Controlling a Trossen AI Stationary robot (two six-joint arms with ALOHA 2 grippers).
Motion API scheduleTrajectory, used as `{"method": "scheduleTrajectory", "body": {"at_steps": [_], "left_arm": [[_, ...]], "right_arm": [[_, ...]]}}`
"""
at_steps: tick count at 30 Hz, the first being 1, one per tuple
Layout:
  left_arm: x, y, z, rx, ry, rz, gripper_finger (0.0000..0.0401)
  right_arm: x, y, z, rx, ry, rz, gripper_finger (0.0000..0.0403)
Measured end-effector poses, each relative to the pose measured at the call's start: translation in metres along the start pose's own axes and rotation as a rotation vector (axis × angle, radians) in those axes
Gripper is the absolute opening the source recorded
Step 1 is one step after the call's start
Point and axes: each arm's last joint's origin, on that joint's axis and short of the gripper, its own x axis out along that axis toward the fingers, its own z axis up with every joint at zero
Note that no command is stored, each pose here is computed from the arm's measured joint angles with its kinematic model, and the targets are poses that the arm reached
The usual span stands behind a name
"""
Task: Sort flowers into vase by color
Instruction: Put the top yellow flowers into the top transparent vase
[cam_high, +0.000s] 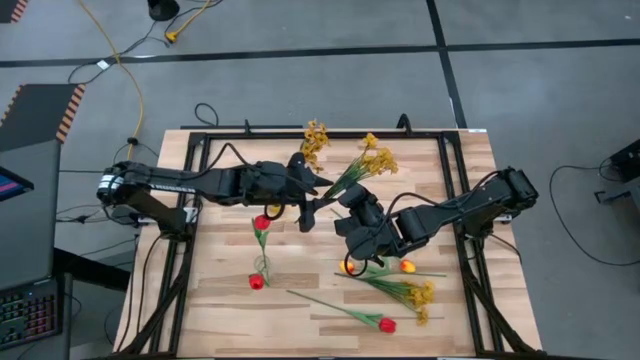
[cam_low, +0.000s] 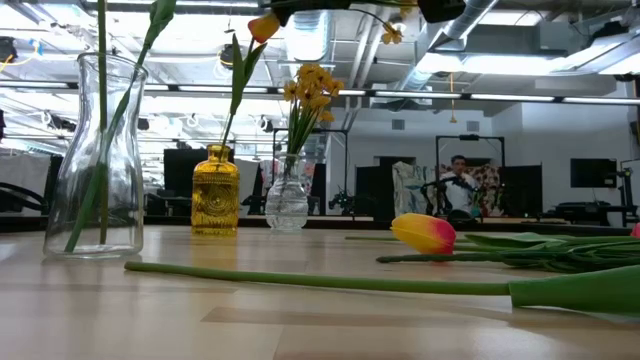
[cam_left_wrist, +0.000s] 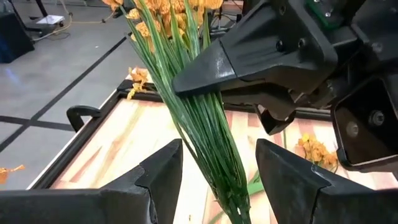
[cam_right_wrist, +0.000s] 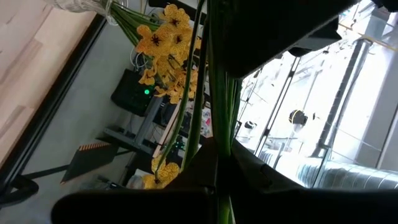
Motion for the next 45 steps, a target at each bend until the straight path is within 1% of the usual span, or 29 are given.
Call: {"method": "scheduleTrajectory", "body": {"at_steps": [4, 7, 10, 14, 23, 26, 29, 33, 36, 41, 45], "left_arm": [[-0.0001, 0.0004, -0.0038, 0.0, 0.039, 0.007, 0.0192], [-0.0001, 0.0006, -0.0034, 0.0, 0.035, 0.014, 0.0192], [-0.0002, 0.0007, -0.0043, 0.002, 0.044, 0.015, 0.0182], [-0.0003, 0.0008, -0.0047, 0.002, 0.048, 0.015, 0.0147], [-0.0002, 0.0009, -0.0042, 0.029, 0.042, 0.019, 0.0041], [-0.0001, 0.0013, -0.0039, 0.032, 0.038, 0.031, 0.0018], [-0.0001, 0.0017, -0.0034, 0.031, 0.034, 0.031, 0.0016], [0.0, 0.0019, -0.0034, 0.026, 0.034, 0.032, 0.0029], [0.0, 0.0019, -0.0034, 0.027, 0.034, 0.032, 0.003], [0.0, 0.002, -0.0034, 0.027, 0.034, 0.033, 0.0026], [0.0, 0.0022, -0.0033, 0.026, 0.033, 0.036, 0.0028]], "right_arm": [[0.0, 0.0, 0.0, -0.001, 0.0, 0.0, 0.0044], [0.0, 0.0, 0.0, -0.001, 0.0, 0.0, 0.0044], [0.0, 0.0, 0.0, -0.002, 0.0, 0.0, 0.0044], [0.0, 0.0, 0.0, -0.002, 0.0, 0.0, 0.0045], [0.0001, 0.0, -0.0001, -0.001, 0.002, 0.0, 0.0051], [0.0002, 0.0, -0.0002, -0.001, 0.005, -0.001, 0.0051], [0.0001, 0.0, -0.0002, 0.0, 0.007, -0.001, 0.0051], [0.0002, 0.0, -0.0003, 0.0, 0.007, -0.001, 0.0051], [0.0016, 0.0, -0.0006, 0.002, 0.01, 0.0, 0.0051], [0.0057, 0.0, -0.0015, 0.077, 0.017, 0.005, 0.0053], [0.0072, 0.0, -0.0019, 0.15, 0.022, 0.006, 0.007]]}}
